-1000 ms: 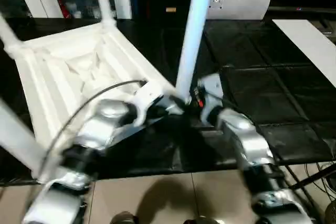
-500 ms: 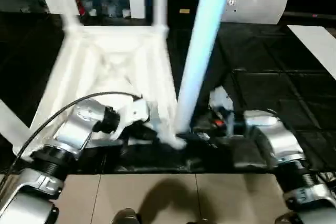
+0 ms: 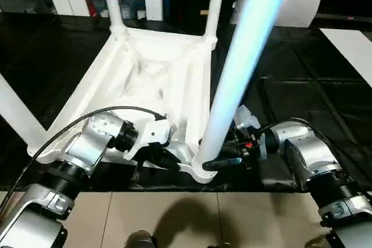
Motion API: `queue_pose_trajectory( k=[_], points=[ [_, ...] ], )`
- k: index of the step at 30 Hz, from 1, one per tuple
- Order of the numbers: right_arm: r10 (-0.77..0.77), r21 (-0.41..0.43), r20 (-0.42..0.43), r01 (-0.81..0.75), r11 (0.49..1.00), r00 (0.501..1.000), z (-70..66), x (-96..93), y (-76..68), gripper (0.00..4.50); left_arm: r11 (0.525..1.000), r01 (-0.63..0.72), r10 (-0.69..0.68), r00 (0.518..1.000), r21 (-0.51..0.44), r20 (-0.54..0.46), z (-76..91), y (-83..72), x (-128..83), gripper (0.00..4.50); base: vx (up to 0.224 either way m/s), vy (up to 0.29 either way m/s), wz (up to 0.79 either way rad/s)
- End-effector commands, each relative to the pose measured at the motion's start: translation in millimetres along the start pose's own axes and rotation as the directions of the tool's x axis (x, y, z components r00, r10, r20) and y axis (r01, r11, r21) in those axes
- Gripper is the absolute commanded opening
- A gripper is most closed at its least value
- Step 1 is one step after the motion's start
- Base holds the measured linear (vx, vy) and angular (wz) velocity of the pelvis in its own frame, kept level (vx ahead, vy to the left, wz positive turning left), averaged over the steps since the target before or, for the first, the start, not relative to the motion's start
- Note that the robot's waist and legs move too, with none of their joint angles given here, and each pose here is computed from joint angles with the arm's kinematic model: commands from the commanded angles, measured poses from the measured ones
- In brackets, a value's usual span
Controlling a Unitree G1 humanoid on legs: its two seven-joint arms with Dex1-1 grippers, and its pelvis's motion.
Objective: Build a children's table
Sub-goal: Rotate leg to tighten
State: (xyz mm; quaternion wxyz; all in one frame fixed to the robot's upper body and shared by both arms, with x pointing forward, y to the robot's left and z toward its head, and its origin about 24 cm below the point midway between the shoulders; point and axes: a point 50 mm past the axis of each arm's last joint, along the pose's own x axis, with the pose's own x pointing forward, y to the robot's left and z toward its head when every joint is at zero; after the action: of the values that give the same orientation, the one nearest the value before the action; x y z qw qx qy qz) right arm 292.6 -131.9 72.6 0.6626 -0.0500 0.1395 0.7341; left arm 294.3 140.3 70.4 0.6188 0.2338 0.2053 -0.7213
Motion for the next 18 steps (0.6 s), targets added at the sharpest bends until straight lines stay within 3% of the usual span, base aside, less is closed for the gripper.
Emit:
queue_pose_trajectory(
  k=[1,13,18],
  points=[
    [0.012,-0.016,-0.001,-0.012,1.000,1.000,5.1,-2.9,-1.1,2.66,0.998,0.049,-0.049,0.999,0.050,0.002,9.7,1.3,2,0.00,0.000,0.000,0.00],
    [0.038,0.016,0.027,-0.039,0.999,0.999,0.5,1.1,5.8,2.04,1.000,-0.010,0.009,0.999,0.018,0.036,7.5,3.3,3,0.00,0.000,0.000,0.00],
    [-0.167,0.123,0.100,0.155,0.980,0.981,-2.5,19.6,3.4,2.00,0.993,-0.106,0.111,0.989,-0.055,0.098,14.0,9.1,11,0.00,0.000,0.000,0.00]
  ],
)
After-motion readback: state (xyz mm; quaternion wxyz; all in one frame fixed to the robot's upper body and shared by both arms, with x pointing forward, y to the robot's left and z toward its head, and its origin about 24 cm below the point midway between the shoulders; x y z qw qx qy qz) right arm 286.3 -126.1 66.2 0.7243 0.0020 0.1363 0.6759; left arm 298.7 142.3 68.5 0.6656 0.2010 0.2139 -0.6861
